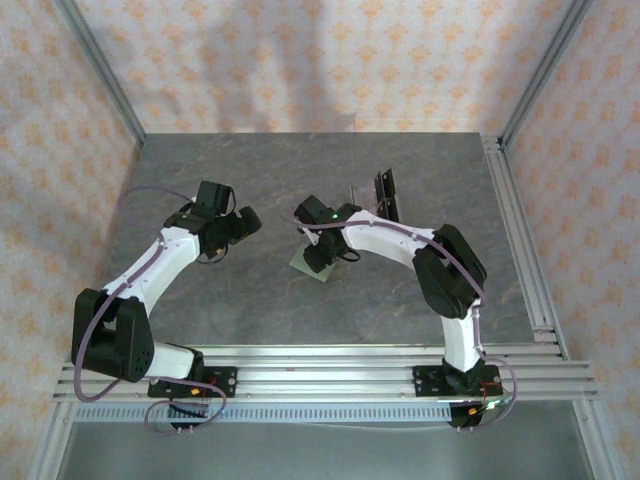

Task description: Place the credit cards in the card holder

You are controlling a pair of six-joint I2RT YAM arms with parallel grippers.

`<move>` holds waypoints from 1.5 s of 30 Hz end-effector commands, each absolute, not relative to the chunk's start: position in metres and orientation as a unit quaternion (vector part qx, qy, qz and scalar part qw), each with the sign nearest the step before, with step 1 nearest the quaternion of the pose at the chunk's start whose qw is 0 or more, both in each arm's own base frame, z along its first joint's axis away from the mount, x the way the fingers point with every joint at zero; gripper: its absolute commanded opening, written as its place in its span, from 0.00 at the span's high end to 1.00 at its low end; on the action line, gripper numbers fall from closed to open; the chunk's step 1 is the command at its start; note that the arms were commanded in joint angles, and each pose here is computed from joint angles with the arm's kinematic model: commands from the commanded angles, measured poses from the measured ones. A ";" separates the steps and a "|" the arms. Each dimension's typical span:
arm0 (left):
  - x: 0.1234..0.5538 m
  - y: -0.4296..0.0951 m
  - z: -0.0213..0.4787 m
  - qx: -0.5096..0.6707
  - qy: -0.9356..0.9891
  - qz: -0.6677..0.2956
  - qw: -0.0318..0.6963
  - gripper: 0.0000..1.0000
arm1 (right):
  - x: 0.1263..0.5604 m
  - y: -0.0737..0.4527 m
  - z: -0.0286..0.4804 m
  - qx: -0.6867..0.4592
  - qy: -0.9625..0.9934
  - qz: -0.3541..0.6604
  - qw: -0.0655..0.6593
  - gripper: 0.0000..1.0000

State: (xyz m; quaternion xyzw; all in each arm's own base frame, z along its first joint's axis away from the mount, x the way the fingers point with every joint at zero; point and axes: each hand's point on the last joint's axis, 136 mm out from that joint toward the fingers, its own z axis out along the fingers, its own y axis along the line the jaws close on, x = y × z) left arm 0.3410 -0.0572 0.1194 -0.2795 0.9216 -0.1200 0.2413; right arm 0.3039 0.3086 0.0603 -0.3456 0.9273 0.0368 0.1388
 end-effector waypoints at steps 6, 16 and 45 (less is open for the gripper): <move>0.336 -0.055 0.117 -0.290 0.919 -0.112 0.243 0.00 | 0.307 0.321 0.057 -0.380 0.913 0.032 0.147 0.43; 0.333 -0.055 0.115 -0.293 0.918 -0.113 0.242 0.00 | 0.321 0.326 0.043 -0.394 0.908 0.008 0.145 0.47; 0.332 -0.057 0.119 -0.293 0.917 -0.121 0.243 0.00 | 0.342 0.330 0.057 -0.391 0.901 -0.016 0.189 0.54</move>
